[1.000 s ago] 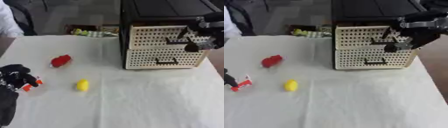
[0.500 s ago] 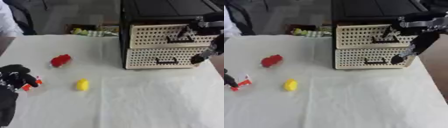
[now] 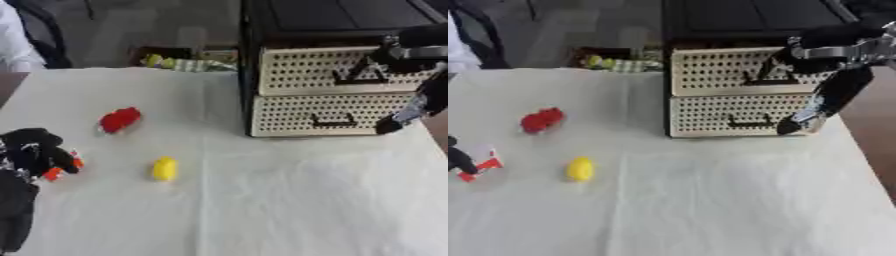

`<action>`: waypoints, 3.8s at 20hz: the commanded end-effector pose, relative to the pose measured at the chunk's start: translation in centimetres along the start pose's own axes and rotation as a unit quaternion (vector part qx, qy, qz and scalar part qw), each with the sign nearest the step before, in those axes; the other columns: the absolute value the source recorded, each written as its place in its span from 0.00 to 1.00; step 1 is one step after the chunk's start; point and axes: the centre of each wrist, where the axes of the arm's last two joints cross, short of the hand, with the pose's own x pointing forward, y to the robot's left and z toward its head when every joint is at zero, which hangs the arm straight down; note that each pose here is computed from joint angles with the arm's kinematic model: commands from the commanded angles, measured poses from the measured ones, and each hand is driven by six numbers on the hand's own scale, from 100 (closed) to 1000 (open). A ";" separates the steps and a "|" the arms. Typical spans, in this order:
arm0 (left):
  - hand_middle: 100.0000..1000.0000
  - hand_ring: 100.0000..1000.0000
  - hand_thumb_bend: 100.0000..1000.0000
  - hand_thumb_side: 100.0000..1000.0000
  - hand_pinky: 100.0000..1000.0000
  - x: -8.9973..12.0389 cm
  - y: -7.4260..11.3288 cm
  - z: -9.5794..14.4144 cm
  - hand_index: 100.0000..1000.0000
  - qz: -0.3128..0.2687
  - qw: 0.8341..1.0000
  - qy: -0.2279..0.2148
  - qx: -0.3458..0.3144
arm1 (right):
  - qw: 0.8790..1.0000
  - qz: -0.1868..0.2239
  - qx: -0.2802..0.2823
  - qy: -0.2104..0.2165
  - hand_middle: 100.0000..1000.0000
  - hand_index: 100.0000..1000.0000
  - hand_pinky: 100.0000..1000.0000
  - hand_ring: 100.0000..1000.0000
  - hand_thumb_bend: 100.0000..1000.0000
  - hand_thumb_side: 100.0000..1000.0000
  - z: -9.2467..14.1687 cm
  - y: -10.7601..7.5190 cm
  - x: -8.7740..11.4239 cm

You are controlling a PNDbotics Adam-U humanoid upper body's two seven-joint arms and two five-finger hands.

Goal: Pick up objects from table and place into drawer.

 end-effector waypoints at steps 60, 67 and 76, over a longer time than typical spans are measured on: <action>0.55 0.47 0.06 0.99 0.43 0.4 -0.4 -0.5 0.68 0.015 1.000 0.016 -0.004 | 0.989 -0.028 -0.087 0.114 0.00 0.85 0.00 0.02 0.53 0.77 -0.6 2.3 -1.0; 0.55 0.47 0.07 0.99 0.43 0.4 -0.4 -0.5 0.67 0.015 1.000 0.016 -0.004 | 0.990 -0.016 -0.075 0.118 0.00 0.85 0.00 0.02 0.53 0.76 -1.5 3.1 -1.3; 0.55 0.47 0.07 0.99 0.43 0.4 -0.5 -0.6 0.67 0.016 1.000 0.018 -0.004 | 0.994 -0.019 -0.044 0.102 0.00 0.84 0.00 0.01 0.54 0.75 -1.8 3.6 -1.3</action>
